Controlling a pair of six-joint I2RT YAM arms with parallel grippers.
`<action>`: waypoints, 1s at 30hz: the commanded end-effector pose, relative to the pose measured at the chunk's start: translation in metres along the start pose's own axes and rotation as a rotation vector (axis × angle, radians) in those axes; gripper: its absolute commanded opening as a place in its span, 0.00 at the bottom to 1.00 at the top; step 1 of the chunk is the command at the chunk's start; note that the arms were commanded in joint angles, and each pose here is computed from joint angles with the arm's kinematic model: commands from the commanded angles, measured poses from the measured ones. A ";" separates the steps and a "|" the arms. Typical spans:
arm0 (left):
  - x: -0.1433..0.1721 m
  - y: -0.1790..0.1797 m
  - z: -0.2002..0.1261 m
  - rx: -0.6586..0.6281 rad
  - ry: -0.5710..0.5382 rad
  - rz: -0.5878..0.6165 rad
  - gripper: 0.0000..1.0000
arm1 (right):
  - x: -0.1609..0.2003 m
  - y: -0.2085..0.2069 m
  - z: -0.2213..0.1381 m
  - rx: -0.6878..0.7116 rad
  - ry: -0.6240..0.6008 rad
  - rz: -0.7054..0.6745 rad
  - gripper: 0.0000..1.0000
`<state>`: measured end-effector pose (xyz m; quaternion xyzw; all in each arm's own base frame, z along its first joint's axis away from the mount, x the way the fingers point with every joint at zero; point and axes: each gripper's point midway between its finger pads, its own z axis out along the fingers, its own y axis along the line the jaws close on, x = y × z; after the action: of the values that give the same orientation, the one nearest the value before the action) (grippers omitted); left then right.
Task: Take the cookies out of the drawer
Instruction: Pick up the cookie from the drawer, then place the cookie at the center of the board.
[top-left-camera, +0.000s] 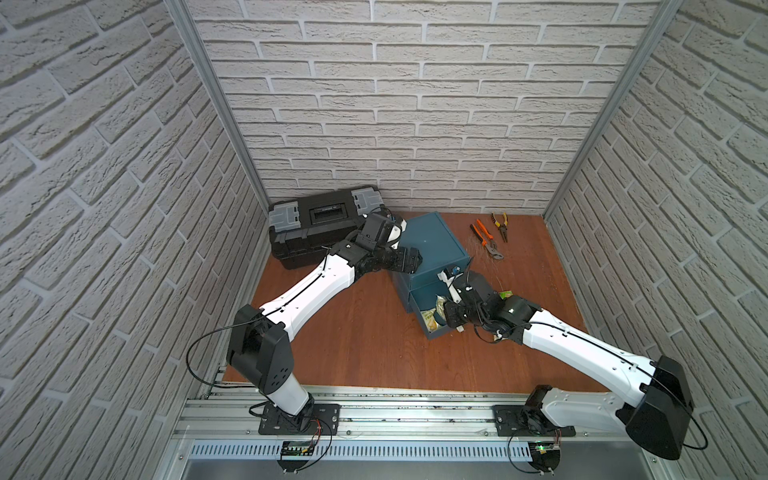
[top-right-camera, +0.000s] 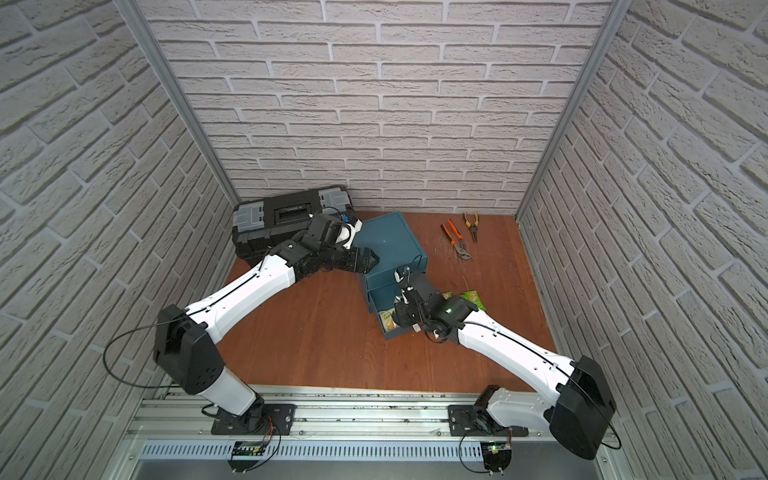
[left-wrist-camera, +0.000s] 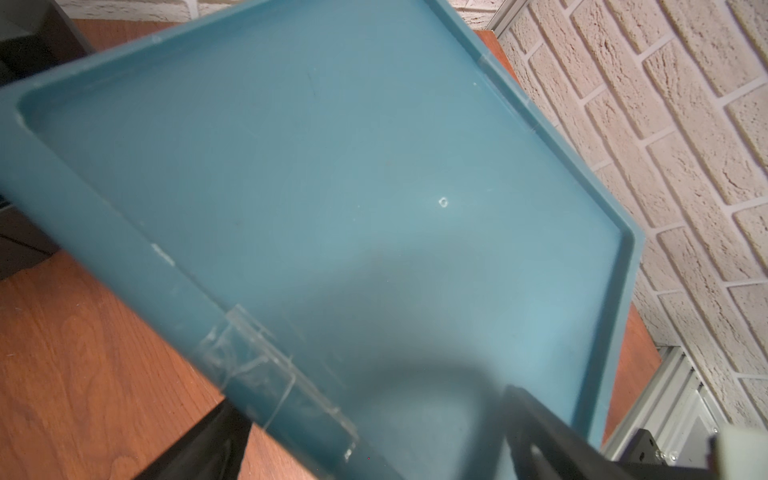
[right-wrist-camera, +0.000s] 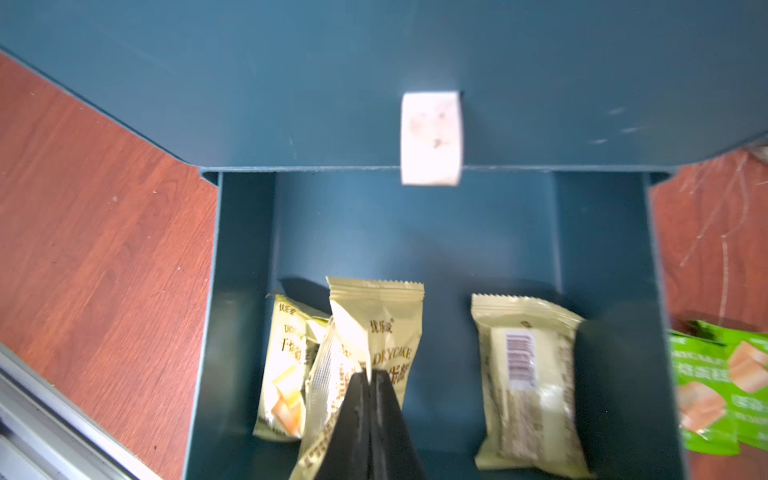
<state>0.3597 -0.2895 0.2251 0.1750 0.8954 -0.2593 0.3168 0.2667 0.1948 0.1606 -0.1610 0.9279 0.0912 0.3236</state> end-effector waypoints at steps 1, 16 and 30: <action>0.021 0.012 0.008 -0.036 0.067 0.007 0.99 | -0.005 -0.006 -0.017 0.030 -0.019 -0.025 0.02; 0.018 0.010 0.009 -0.031 0.065 0.008 0.99 | -0.024 -0.057 -0.102 0.196 -0.232 0.046 0.02; 0.015 0.005 0.009 -0.007 0.061 0.015 0.99 | 0.017 -0.156 -0.084 0.390 -0.155 0.294 0.02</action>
<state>0.3592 -0.2901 0.2253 0.1759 0.8950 -0.2612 0.3159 0.2487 0.0213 0.2093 0.0345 0.9135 -0.0537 0.4019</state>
